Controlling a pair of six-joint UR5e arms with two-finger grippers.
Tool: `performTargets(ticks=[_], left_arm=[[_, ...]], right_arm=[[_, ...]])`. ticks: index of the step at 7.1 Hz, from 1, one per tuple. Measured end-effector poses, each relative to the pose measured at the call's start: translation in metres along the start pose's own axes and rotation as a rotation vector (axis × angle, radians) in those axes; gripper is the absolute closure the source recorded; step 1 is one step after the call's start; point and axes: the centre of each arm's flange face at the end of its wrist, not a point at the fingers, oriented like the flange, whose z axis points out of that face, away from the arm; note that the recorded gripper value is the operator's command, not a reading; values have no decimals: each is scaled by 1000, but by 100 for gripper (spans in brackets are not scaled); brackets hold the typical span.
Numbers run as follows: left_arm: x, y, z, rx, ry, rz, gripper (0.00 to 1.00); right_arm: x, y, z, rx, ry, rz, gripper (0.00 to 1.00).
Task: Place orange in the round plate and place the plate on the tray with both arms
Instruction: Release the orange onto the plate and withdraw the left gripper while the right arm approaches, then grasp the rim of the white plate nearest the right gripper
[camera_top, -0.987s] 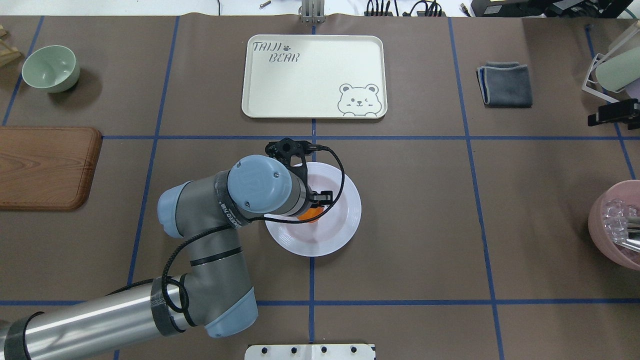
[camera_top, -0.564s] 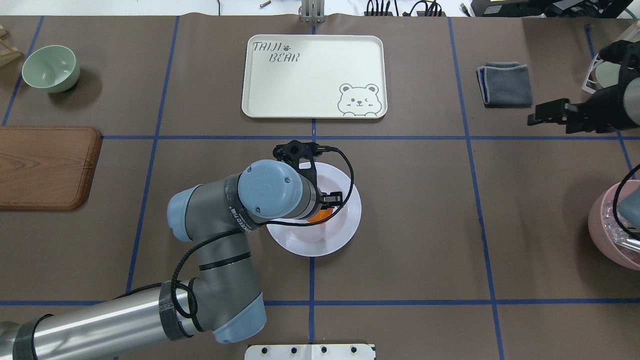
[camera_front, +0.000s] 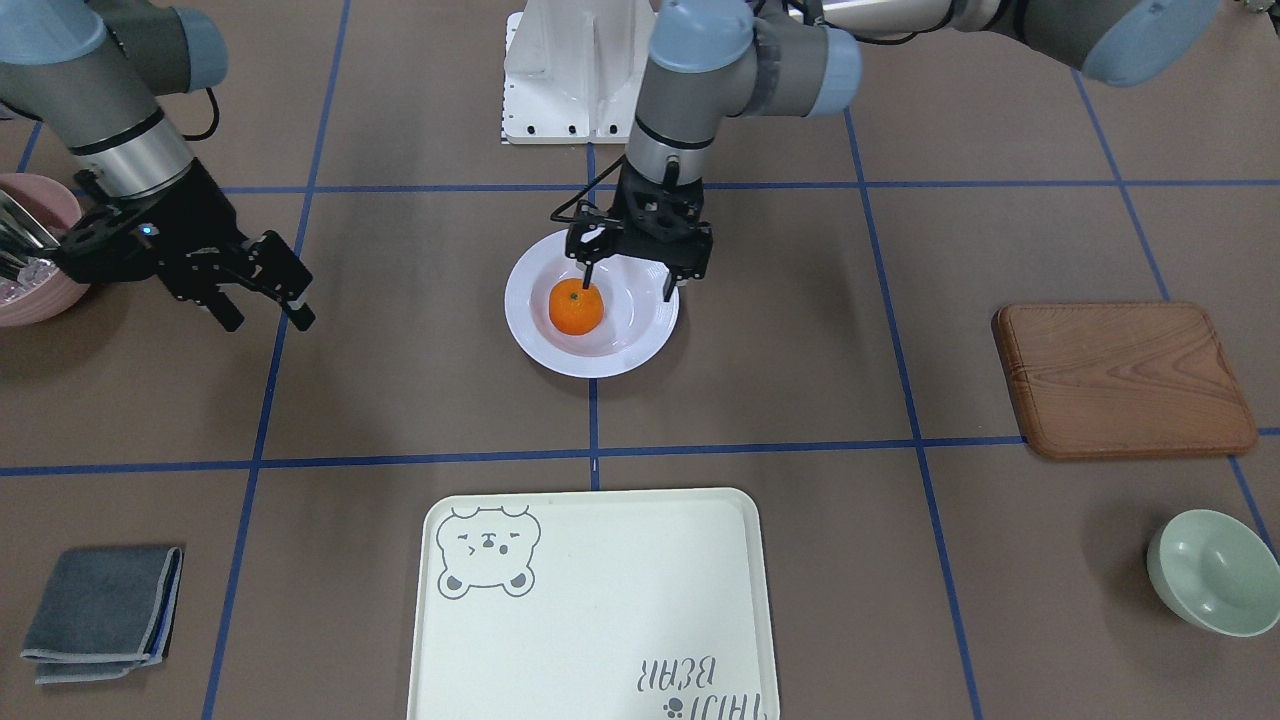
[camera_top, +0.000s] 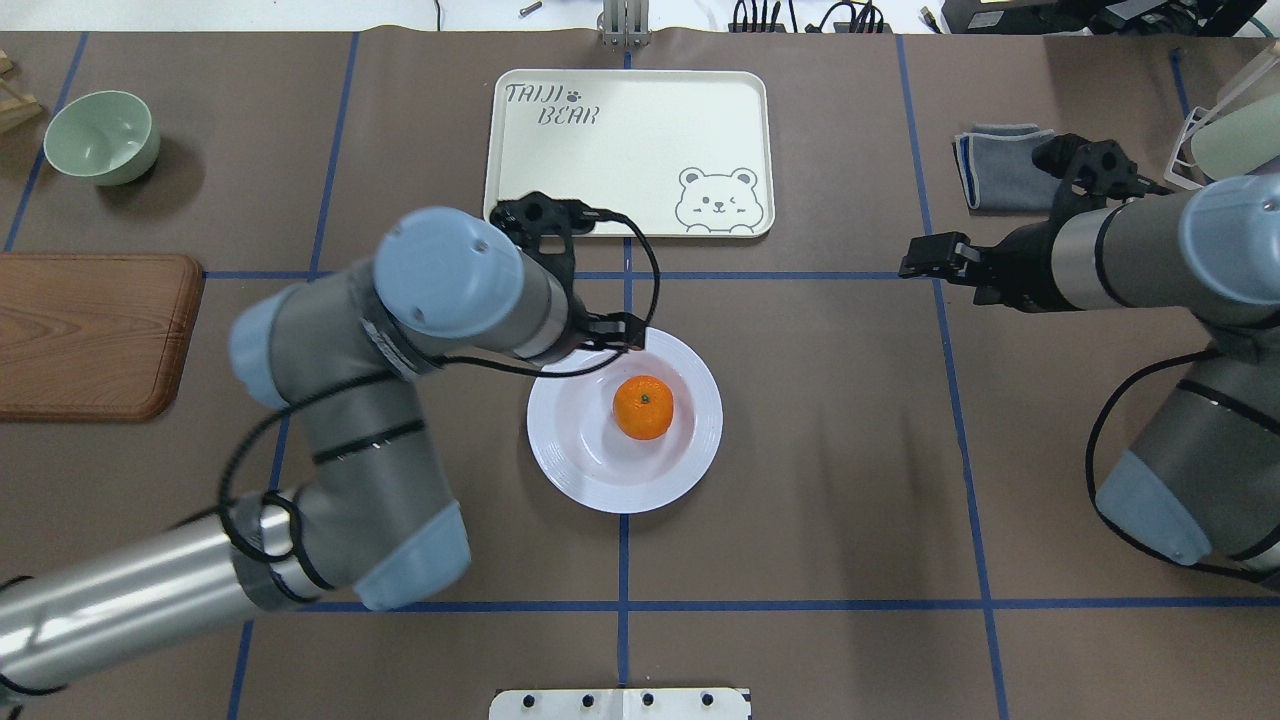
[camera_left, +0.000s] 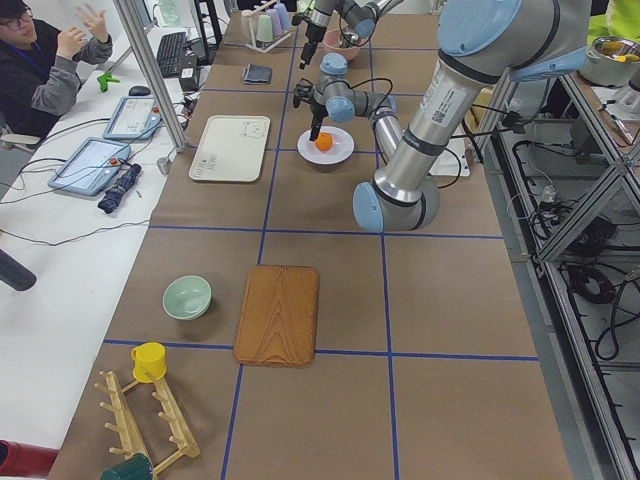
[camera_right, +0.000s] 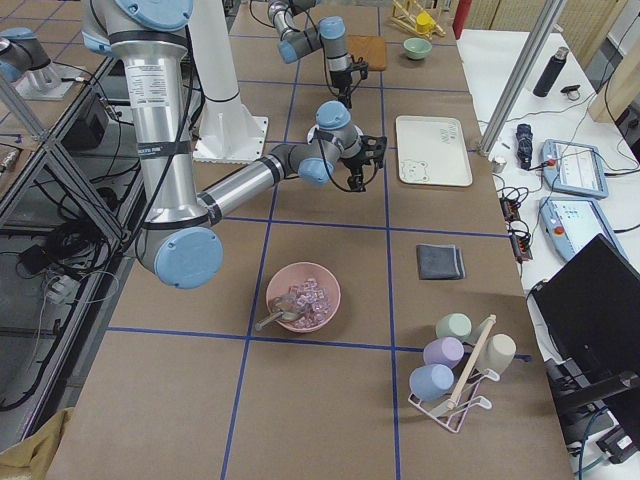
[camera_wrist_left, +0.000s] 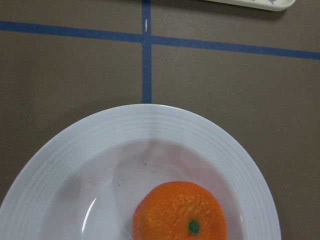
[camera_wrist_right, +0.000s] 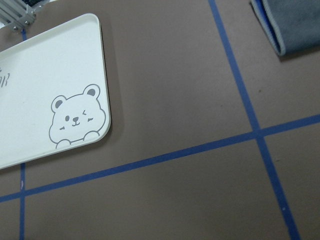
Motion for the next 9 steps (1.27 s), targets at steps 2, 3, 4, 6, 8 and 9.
performTargets(ticks=[2, 3, 4, 6, 8, 9], left_arm=[[-178, -76, -58, -68, -70, 235, 1], [-294, -110, -96, -94, -120, 340, 1], [-413, -131, -137, -112, -164, 381, 1], [-631, -108, -175, -164, -136, 278, 1], [-742, -66, -207, -101, -133, 225, 1], [-760, -50, -210, -94, -133, 211, 1]], right_arm=[[-36, 67, 13, 59, -40, 106, 0], [-50, 99, 19, 83, -61, 159, 1], [-64, 132, 26, 103, -83, 204, 3], [-89, 187, 38, 116, -130, 313, 5], [-113, 217, 52, 102, -137, 382, 10], [-126, 226, 60, 105, -97, 371, 14]])
